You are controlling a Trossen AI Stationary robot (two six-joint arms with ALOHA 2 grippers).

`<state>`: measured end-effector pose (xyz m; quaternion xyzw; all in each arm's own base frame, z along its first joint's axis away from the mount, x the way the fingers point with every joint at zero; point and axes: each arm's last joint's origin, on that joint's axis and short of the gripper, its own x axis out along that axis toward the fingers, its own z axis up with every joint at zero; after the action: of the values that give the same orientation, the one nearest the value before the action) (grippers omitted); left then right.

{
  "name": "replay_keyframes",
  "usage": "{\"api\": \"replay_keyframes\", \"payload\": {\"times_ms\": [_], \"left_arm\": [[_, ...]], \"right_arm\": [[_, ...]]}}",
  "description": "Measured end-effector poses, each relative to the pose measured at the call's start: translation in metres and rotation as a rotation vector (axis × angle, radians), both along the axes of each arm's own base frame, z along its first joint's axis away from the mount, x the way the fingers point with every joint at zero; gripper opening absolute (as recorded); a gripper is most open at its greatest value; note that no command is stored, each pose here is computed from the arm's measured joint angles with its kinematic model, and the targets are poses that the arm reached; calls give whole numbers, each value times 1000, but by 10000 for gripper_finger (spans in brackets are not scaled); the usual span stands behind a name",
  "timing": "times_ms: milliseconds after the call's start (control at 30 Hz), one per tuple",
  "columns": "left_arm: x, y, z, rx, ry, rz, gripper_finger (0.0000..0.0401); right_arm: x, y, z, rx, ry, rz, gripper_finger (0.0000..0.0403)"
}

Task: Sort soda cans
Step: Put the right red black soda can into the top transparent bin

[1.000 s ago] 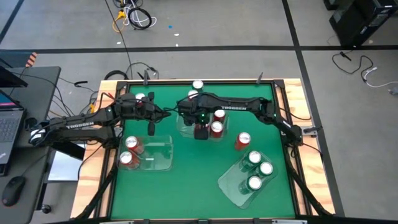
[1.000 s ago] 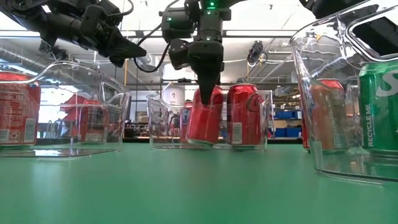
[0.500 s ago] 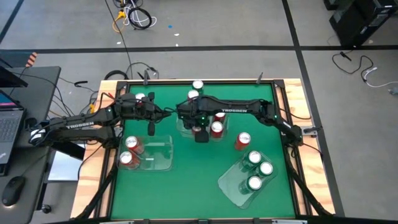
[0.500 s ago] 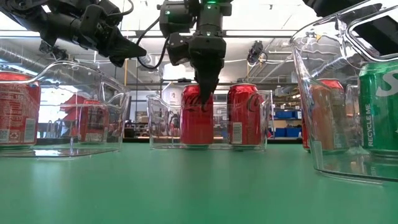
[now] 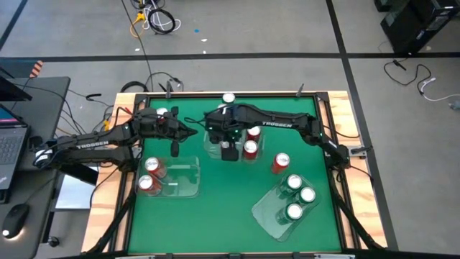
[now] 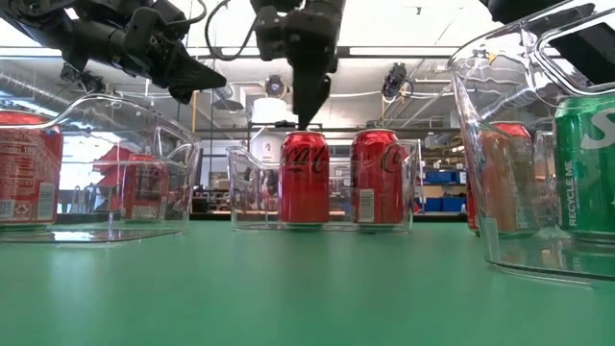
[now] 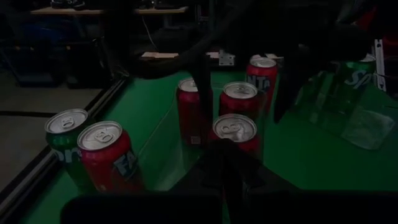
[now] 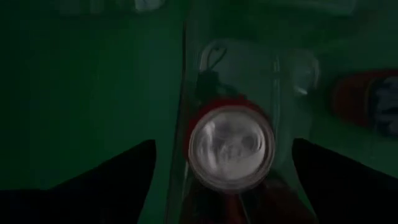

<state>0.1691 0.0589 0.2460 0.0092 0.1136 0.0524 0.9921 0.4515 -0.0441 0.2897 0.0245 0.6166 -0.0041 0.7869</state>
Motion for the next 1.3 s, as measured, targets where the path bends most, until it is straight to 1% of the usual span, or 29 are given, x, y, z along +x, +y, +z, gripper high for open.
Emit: {"api": "replay_keyframes", "payload": {"times_ms": [67,167,333,467,600,767,867,967,1200,1300], "left_arm": [[0,0,0,-1,1,-1,2],[0,0,-1,-4,5,-4,2],[0,0,-2,-10,15,-5,2],[0,0,-1,-9,12,-5,2],[0,0,-1,-9,13,-5,2],[0,0,-1,-9,13,-5,2],[0,0,-1,-12,14,-5,2],[0,0,-1,-17,13,-3,2],[0,0,-1,-18,13,-3,2],[0,0,-1,-18,13,-3,2]], "right_arm": [[3,0,-1,-5,-30,0,360],[7,-4,-7,-5,-29,-5,355],[9,-8,-23,0,14,-14,347],[9,-8,-28,8,26,-9,335],[8,-9,-32,13,38,-13,310],[7,-9,-32,27,48,-22,267],[3,-9,-32,34,76,-25,249],[-1,-8,-31,41,118,-39,247],[-9,-7,-31,55,200,-48,261],[-8,-7,-28,55,189,-48,259]]}}
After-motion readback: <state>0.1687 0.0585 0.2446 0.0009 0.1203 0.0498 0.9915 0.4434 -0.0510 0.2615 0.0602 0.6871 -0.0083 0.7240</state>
